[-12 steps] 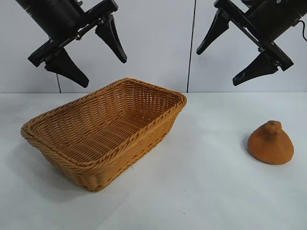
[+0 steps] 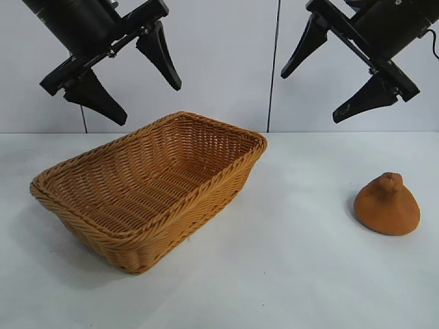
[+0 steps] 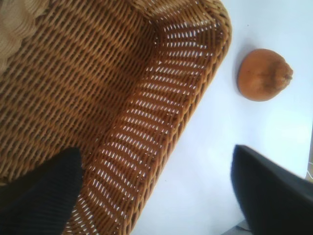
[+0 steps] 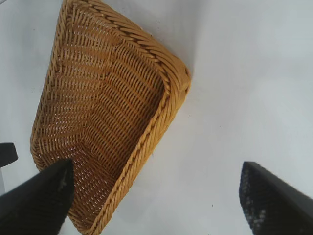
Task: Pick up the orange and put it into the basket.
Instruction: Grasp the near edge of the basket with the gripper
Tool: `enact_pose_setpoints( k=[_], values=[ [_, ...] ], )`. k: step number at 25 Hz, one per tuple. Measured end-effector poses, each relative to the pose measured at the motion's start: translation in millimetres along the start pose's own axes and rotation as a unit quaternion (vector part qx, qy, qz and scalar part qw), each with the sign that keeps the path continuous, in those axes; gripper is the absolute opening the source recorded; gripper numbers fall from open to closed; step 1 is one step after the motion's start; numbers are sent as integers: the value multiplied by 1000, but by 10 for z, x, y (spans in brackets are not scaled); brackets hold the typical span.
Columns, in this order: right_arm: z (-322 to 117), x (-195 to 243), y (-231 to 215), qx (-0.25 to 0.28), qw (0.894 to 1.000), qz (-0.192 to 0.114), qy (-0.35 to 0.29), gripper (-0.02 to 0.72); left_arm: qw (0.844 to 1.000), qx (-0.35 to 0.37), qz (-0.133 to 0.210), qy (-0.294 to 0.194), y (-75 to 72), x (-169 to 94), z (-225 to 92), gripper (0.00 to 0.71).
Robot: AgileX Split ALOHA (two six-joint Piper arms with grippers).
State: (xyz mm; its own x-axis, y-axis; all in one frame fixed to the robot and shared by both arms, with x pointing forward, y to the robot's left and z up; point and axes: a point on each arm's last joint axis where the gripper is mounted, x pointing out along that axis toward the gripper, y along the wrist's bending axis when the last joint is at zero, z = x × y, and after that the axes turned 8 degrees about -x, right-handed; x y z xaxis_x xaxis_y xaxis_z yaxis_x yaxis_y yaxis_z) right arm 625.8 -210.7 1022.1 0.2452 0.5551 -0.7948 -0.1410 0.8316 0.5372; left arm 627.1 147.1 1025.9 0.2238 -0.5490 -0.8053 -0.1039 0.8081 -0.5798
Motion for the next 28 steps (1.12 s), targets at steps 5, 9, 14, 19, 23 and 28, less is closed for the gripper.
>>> enact_pose_setpoints(
  k=[5, 9, 14, 19, 23, 28],
  values=[
    [0, 0, 0, 0, 1000, 0, 0, 631, 1000, 1, 1, -1, 2, 0, 1, 591],
    [-1, 0, 0, 0, 1000, 0, 1, 631, 1000, 1, 1, -3, 2, 0, 5, 591],
    [-1, 0, 0, 0, 1000, 0, 1, 631, 1000, 1, 0, -11, -1, 0, 20, 591],
    [-1, 0, 0, -1, 1000, 0, 1, 631, 1000, -28, 3, -13, 81, -102, 64, 591],
    [-1, 0, 0, -6, 1000, 0, 1, 631, 997, -59, 30, -41, 173, -420, 77, 591],
    [-2, 0, 1, -10, 1000, 0, 1, 631, 986, -121, 82, -76, 265, -723, -163, 591]
  ],
)
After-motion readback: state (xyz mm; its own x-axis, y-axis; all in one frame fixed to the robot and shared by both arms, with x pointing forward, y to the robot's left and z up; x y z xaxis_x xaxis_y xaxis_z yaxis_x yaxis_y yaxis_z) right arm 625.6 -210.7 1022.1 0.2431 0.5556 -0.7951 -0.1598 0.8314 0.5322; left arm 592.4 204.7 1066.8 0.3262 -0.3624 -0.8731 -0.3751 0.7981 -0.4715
